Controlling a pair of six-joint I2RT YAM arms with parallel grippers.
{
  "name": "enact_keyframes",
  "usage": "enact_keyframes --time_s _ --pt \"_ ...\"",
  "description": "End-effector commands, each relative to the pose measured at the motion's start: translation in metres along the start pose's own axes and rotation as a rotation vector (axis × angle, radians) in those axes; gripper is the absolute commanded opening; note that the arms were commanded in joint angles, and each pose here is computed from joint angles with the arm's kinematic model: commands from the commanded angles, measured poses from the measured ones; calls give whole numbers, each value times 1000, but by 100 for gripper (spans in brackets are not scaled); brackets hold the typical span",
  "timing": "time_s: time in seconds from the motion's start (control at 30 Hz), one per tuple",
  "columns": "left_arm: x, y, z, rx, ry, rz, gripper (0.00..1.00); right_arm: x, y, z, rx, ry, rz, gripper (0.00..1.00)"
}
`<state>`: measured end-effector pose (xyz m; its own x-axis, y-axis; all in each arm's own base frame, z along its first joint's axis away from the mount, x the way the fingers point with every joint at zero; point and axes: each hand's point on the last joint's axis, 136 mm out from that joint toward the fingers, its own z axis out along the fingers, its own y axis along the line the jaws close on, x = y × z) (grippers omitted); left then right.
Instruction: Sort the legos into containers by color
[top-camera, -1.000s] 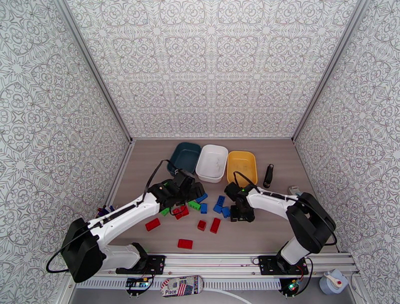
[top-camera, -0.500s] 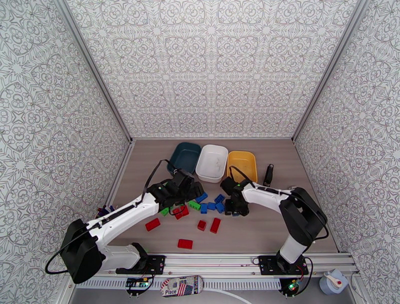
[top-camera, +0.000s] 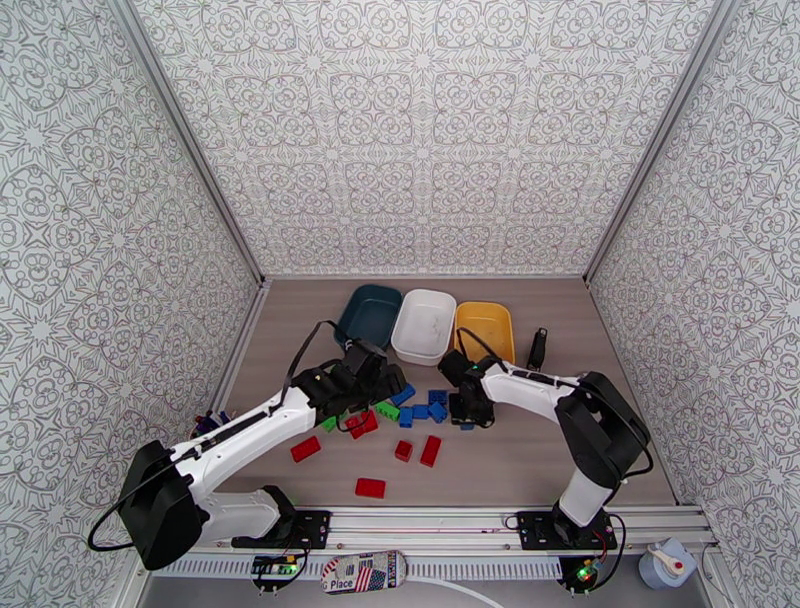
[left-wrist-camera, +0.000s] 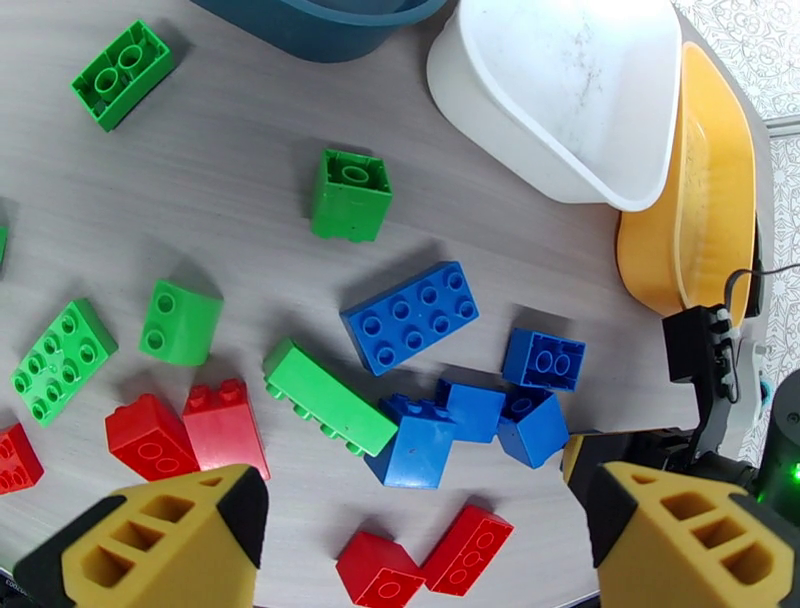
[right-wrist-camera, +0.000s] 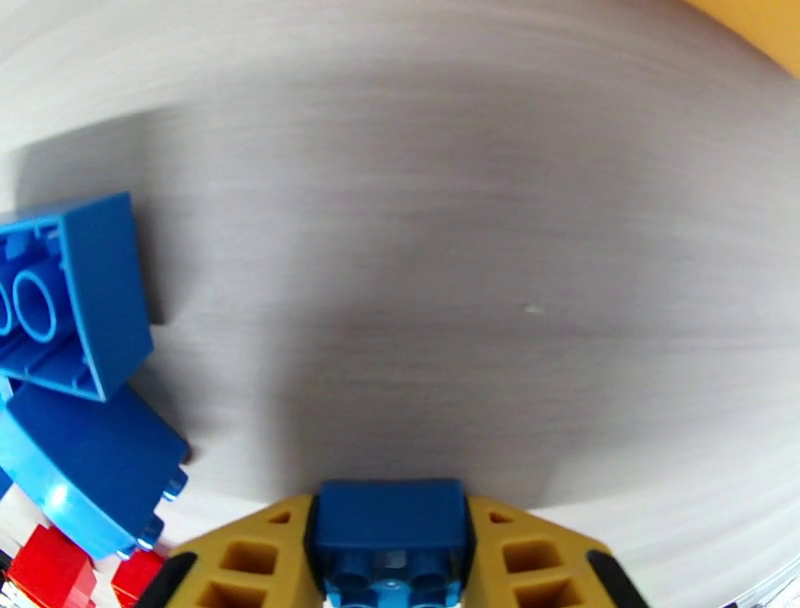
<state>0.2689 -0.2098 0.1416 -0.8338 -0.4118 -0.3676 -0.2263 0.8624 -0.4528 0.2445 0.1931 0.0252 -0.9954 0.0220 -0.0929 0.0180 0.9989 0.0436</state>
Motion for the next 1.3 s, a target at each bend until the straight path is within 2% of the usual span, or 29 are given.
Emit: enact_keyframes --time_s 0.0,0.23,0.4,0.6,0.73,0.83,0.9,1.0,1.1,1.27 --pt "-14 -10 -5 21 -24 21 91 -7 -12 -26 -6 -64 37 24" --pt "-45 -66 -18 125 -92 172 95 -32 -40 -79 -48 -178 119 18" --pt "-59 -104 -14 186 -41 218 91 -67 -60 -108 -129 -230 219 17" --pt "-66 -134 -1 227 3 236 90 -119 -72 -120 -200 -241 309 15" --pt "-69 -137 0 230 9 242 87 -145 -74 -113 -220 -222 342 16" --pt "-72 -126 -2 216 -2 223 87 -157 -76 -107 -223 -199 367 25" --pt "-74 -112 -4 207 -8 193 87 -163 -75 -106 -216 -192 361 40" --pt "-77 -90 -7 185 -21 146 87 -168 -74 -109 -219 -203 349 58" --pt "-77 -65 -11 151 -34 105 87 -168 -74 -115 -220 -211 338 65" --pt "-74 -34 -19 86 -51 64 87 -156 -76 -121 -204 -208 317 68"
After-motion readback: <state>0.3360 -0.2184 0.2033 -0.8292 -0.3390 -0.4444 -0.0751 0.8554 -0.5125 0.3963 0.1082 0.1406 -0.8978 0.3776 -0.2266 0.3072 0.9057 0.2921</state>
